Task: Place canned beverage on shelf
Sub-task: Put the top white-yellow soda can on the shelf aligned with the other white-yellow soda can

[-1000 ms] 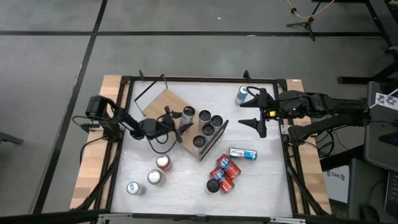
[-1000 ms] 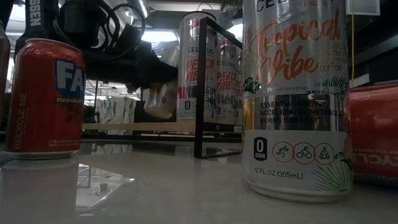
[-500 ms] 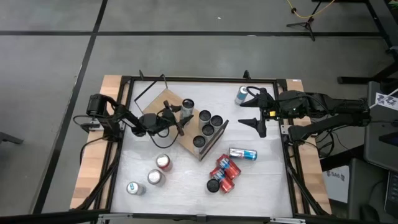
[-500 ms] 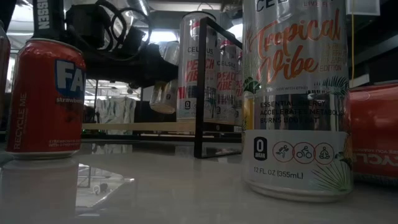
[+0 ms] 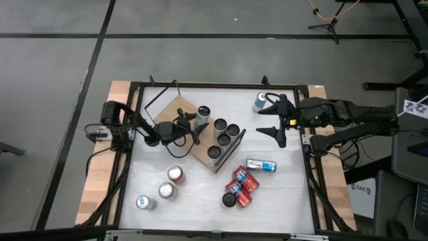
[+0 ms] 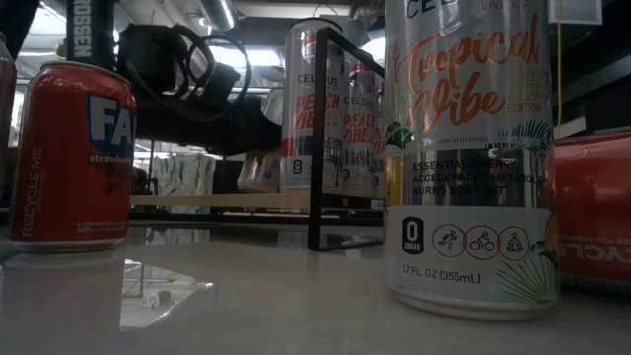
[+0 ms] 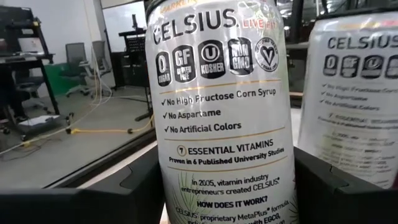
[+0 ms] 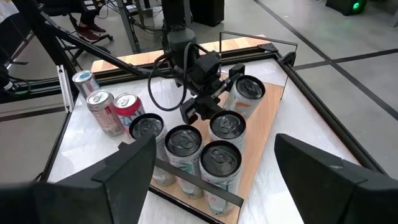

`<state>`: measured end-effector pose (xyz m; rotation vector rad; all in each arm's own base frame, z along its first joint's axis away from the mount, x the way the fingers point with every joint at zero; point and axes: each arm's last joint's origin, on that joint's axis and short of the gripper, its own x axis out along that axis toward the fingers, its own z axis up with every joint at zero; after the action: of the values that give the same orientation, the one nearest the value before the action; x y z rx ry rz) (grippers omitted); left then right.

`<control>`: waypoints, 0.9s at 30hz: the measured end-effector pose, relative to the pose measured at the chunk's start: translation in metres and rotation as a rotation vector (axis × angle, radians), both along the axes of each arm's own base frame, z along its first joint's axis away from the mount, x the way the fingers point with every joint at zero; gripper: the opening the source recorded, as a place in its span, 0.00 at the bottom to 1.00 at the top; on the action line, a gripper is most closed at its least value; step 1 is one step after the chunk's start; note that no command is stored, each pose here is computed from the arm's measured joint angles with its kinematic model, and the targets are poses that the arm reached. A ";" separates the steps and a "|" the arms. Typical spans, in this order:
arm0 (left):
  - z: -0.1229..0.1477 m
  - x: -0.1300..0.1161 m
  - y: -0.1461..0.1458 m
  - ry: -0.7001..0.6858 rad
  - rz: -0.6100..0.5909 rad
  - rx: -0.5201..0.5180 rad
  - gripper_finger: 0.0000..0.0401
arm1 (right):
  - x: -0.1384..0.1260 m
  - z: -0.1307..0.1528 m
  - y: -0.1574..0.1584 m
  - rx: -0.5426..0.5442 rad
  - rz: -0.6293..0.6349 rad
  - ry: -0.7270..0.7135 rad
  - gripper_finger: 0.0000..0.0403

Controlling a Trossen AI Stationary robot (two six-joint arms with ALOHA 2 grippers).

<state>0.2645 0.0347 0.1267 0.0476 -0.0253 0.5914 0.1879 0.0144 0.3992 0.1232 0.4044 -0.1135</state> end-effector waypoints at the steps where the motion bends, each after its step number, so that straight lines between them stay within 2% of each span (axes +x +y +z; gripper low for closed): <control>1: 0.000 0.000 0.000 -0.006 -0.001 0.002 0.60 | 0.000 0.000 0.000 -0.002 0.001 0.000 0.80; 7: -0.001 0.001 -0.001 0.008 -0.020 0.003 0.61 | 0.000 0.000 0.000 -0.007 0.003 0.001 0.80; 12: -0.002 0.002 -0.003 0.018 -0.064 0.004 0.67 | 0.000 0.000 0.000 -0.007 0.004 0.001 0.80; 18: -0.003 0.002 -0.003 0.031 -0.063 0.003 0.74 | 0.000 0.000 0.000 -0.007 0.004 0.001 0.80; 27: -0.004 0.002 -0.003 0.034 -0.060 0.002 0.73 | 0.000 0.000 0.000 -0.007 0.005 0.001 0.80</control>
<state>0.2662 0.0321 0.1229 0.0585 0.0058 0.5300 0.1879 0.0145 0.3992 0.1156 0.4050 -0.1104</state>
